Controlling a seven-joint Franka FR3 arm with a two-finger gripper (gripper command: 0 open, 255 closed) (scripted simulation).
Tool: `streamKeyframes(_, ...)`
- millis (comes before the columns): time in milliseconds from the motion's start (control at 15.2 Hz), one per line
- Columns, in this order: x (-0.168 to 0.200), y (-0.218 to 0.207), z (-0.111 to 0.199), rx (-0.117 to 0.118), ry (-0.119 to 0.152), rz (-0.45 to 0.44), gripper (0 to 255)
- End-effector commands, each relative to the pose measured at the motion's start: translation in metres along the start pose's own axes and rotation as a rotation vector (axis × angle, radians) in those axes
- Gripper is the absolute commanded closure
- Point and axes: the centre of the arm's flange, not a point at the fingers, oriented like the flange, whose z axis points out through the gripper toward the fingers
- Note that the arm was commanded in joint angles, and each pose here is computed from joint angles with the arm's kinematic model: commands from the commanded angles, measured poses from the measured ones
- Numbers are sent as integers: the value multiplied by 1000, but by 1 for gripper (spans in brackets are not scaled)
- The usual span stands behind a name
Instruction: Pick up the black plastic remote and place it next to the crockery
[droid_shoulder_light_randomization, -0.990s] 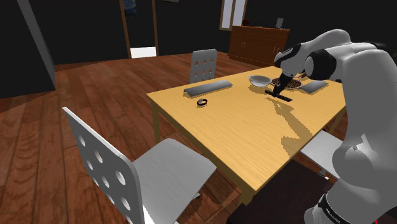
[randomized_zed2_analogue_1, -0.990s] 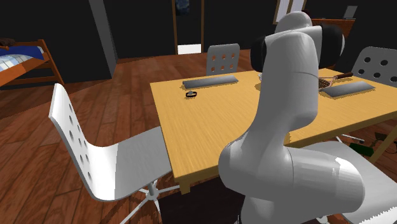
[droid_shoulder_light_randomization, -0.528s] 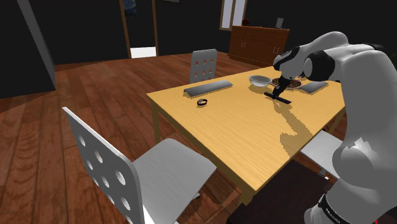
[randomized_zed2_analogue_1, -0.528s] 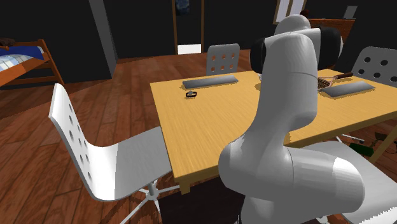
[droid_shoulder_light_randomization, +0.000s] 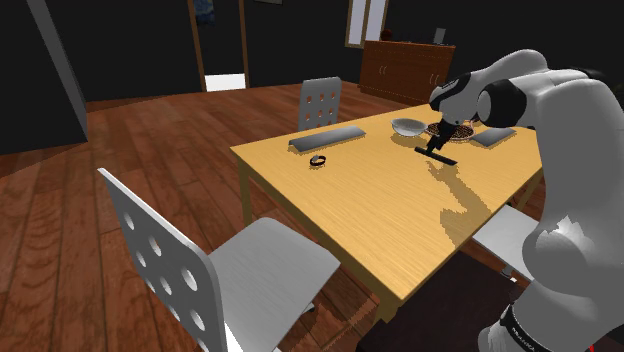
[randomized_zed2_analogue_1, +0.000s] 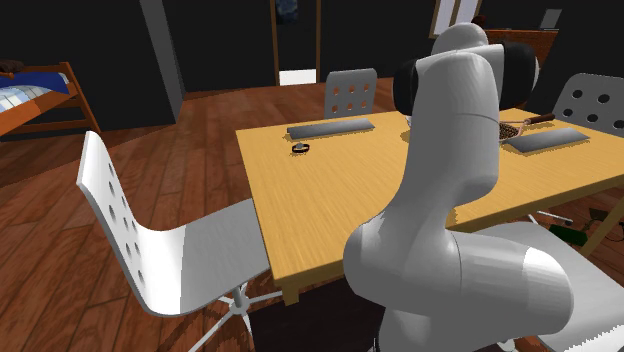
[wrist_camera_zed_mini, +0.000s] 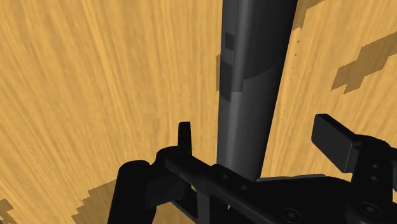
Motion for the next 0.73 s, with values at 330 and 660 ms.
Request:
streamKeyframes(330,0,0,-50,0,0,0,0)
streamKeyframes(660,0,0,-50,0,0,0,0)
